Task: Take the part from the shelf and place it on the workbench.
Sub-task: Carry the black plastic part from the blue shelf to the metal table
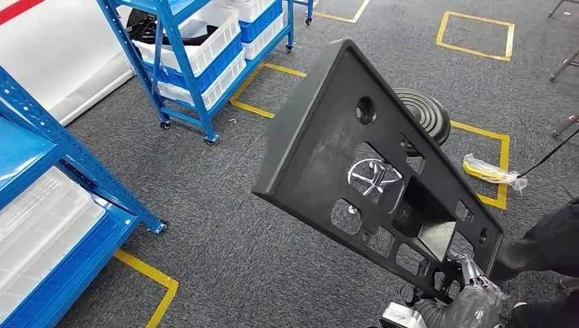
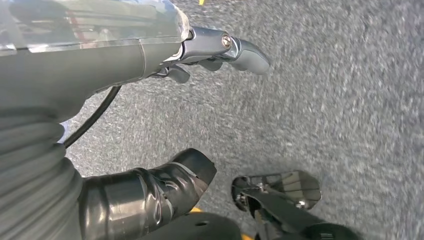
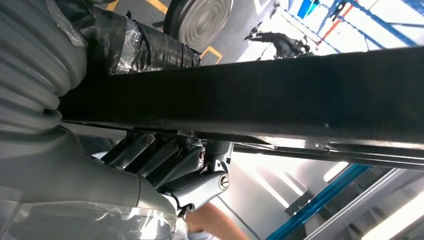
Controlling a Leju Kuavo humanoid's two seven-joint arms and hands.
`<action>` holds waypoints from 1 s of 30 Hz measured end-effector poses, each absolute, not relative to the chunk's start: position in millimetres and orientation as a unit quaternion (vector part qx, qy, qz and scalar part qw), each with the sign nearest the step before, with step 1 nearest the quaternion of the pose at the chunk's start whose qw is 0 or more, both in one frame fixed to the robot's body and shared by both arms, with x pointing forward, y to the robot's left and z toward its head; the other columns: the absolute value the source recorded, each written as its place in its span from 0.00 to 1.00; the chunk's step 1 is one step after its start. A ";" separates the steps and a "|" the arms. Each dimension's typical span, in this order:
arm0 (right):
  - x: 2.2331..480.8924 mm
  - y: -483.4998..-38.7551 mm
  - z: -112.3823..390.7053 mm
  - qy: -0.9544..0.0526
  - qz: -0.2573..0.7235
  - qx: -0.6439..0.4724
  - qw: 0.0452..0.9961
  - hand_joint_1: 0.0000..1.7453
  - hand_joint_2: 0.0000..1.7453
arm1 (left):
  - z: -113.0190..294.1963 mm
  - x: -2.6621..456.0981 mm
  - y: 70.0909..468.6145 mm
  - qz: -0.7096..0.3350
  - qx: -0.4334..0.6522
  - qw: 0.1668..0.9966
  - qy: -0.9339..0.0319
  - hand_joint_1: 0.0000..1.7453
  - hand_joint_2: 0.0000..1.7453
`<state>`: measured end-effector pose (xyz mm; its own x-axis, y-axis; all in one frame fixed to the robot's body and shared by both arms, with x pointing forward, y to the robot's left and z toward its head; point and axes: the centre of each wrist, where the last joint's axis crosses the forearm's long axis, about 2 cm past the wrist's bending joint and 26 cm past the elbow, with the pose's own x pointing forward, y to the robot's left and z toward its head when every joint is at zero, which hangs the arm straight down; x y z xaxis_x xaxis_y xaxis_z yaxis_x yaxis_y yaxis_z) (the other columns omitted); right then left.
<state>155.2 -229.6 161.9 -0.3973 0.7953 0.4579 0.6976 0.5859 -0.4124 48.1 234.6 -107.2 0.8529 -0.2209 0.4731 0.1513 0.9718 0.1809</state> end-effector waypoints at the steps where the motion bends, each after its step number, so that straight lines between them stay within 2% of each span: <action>1: 155.1 -229.8 161.8 -0.832 0.077 -0.449 0.317 1.00 1.00 | -107.3 47.3 234.6 -0.097 0.069 0.960 -0.253 0.00 1.00; 30: 151.1 -240.9 163.0 -0.824 0.070 -0.466 0.314 1.00 1.00 | -107.3 47.5 235.2 -0.094 0.071 0.960 -0.253 0.00 1.00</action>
